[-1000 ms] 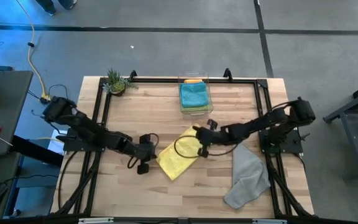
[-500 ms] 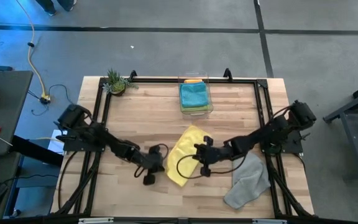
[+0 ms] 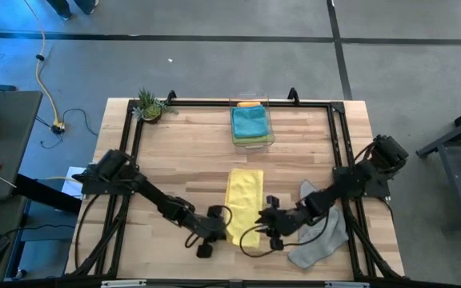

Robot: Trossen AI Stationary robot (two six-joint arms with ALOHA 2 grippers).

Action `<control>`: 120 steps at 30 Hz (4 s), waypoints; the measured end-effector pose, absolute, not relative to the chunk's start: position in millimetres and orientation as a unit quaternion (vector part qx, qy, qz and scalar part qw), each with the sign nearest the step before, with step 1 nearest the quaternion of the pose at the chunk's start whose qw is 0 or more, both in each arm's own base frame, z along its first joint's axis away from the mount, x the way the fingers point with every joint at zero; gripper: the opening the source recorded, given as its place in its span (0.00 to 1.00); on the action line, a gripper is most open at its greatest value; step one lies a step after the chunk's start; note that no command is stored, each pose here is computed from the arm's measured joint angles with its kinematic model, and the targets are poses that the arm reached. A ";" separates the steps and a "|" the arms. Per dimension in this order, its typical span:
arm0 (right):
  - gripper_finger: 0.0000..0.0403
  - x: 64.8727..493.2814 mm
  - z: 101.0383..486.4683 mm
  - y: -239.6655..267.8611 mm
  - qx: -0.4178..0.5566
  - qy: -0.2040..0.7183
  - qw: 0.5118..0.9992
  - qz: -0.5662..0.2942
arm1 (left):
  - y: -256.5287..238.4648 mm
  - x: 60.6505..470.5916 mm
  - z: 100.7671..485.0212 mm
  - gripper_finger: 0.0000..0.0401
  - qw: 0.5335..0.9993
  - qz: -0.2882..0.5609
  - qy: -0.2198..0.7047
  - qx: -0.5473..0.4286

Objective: Fold microfiber towels
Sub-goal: Fold the yellow microfiber cloth

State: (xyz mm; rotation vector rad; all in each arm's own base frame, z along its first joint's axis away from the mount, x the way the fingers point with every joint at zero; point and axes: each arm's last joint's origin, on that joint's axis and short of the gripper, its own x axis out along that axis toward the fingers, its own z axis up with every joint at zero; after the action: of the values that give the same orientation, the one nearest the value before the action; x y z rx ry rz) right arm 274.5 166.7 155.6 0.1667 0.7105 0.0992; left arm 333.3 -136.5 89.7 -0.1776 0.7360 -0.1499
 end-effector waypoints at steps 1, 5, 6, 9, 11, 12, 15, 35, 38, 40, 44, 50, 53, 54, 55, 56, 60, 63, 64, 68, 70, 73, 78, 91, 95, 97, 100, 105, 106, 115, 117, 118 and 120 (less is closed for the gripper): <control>0.32 272.9 155.0 170.7 0.082 0.345 0.934 0.052 | -138.9 337.4 89.2 0.00 0.928 -0.078 0.355 -0.085; 0.37 263.0 154.7 185.3 0.078 0.340 0.935 0.057 | -146.6 347.3 91.2 0.00 0.925 -0.104 0.358 -0.073; 0.38 260.5 154.9 188.9 0.076 0.338 0.936 0.057 | -148.0 346.6 93.7 0.00 0.921 -0.109 0.368 -0.070; 0.42 253.4 158.5 201.6 0.064 0.326 0.941 0.057 | -153.3 335.2 105.0 0.00 0.908 -0.113 0.399 -0.054; 0.44 249.9 162.5 209.9 0.055 0.316 0.945 0.061 | -159.2 327.0 115.4 0.00 0.906 -0.113 0.406 -0.043; 0.45 248.1 163.8 213.3 0.048 0.314 0.946 0.063 | -161.3 321.5 120.8 0.00 0.905 -0.110 0.409 -0.037; 0.50 247.7 166.6 226.5 0.021 0.309 0.948 0.074 | -170.3 311.8 132.8 0.00 0.915 -0.110 0.388 -0.029; 0.44 302.9 123.2 296.1 -0.272 0.424 0.861 0.067 | -174.0 284.7 121.6 0.00 0.935 -0.114 0.333 -0.051; 0.40 305.9 118.7 296.8 -0.284 0.431 0.854 0.070 | -174.1 284.4 121.2 0.00 0.934 -0.116 0.335 -0.049; 0.36 305.9 118.2 296.1 -0.282 0.436 0.852 0.072 | -174.1 284.3 121.2 0.00 0.934 -0.116 0.335 -0.049; 0.27 307.8 117.6 292.1 -0.272 0.446 0.850 0.066 | -174.3 284.9 121.9 0.00 0.935 -0.116 0.331 -0.054; 0.09 310.7 116.7 287.2 -0.266 0.457 0.846 0.065 | -172.5 283.1 132.7 0.00 0.939 -0.106 0.322 -0.059; 0.02 310.6 116.1 286.6 -0.268 0.458 0.845 0.063 | -169.2 279.9 143.4 0.00 0.943 -0.093 0.317 -0.048; 0.01 310.6 115.9 286.5 -0.269 0.457 0.845 0.062 | -168.1 278.6 146.8 0.00 0.943 -0.090 0.316 -0.044; 0.01 310.7 115.9 286.4 -0.269 0.457 0.846 0.060 | -167.0 277.3 150.4 0.00 0.944 -0.089 0.316 -0.042; 0.01 310.8 115.9 286.3 -0.268 0.457 0.846 0.058 | -165.9 275.8 154.1 0.00 0.944 -0.087 0.315 -0.039; 0.01 313.1 117.1 285.3 -0.246 0.458 0.853 0.046 | -161.9 274.9 162.2 0.01 0.946 -0.085 0.310 -0.039; 0.01 314.2 118.6 283.8 -0.229 0.458 0.858 0.036 | -160.4 276.3 163.2 0.04 0.946 -0.099 0.307 -0.026; 0.01 314.8 120.1 282.9 -0.222 0.458 0.860 0.032 | -160.4 276.4 162.5 0.07 0.946 -0.102 0.307 -0.016; 0.00 316.6 132.2 279.2 -0.196 0.447 0.873 0.016 | -163.9 275.6 158.9 0.19 0.945 -0.113 0.306 0.022; 0.00 317.7 139.2 277.1 -0.181 0.441 0.879 0.009 | -167.6 276.4 158.9 0.26 0.945 -0.116 0.304 0.030; 0.00 320.6 147.7 274.1 -0.159 0.432 0.888 0.003 | -175.0 276.9 158.3 0.37 0.946 -0.108 0.302 0.051; 0.00 324.7 152.4 269.5 -0.137 0.427 0.894 -0.008 | -182.7 278.0 147.0 0.48 0.943 -0.072 0.305 0.112; 0.00 334.1 175.6 252.7 -0.098 0.410 0.907 -0.028 | -176.6 292.7 116.2 0.58 0.942 -0.035 0.308 0.124; 0.00 335.3 175.8 252.0 -0.098 0.408 0.907 -0.026 | -172.3 296.6 114.4 0.60 0.942 -0.030 0.305 0.134; 0.00 335.7 176.1 252.1 -0.100 0.407 0.908 -0.025 | -171.1 299.3 116.3 0.61 0.944 -0.036 0.295 0.143; 0.00 335.6 176.0 252.2 -0.100 0.408 0.907 -0.023 | -170.0 301.2 116.6 0.61 0.939 -0.072 0.294 0.164; 0.00 335.8 176.2 252.6 -0.099 0.406 0.908 -0.022 | -165.1 304.7 116.2 0.61 0.926 -0.116 0.294 0.206; 0.00 335.8 176.3 252.6 -0.098 0.406 0.908 -0.022 | -163.9 305.4 116.2 0.61 0.924 -0.119 0.293 0.216; 0.00 335.9 176.3 252.7 -0.101 0.406 0.908 -0.020 | -161.5 306.6 106.5 0.61 0.892 -0.169 0.297 0.296; 0.00 335.9 176.3 252.7 -0.101 0.406 0.908 -0.020 | -162.3 306.4 101.7 0.61 0.883 -0.174 0.306 0.311; 0.00 335.9 176.3 252.7 -0.101 0.406 0.908 -0.020 | -163.4 308.5 101.2 0.61 0.880 -0.175 0.308 0.316; 0.00 335.9 176.3 252.8 -0.100 0.406 0.908 -0.020 | -165.6 313.0 100.3 0.60 0.874 -0.174 0.315 0.327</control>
State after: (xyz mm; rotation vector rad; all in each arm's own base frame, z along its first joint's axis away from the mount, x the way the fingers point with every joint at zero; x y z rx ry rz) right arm 335.9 252.8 176.3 -0.2074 0.8372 -0.0408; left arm 313.0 -165.6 100.3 0.6826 0.6582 -0.3635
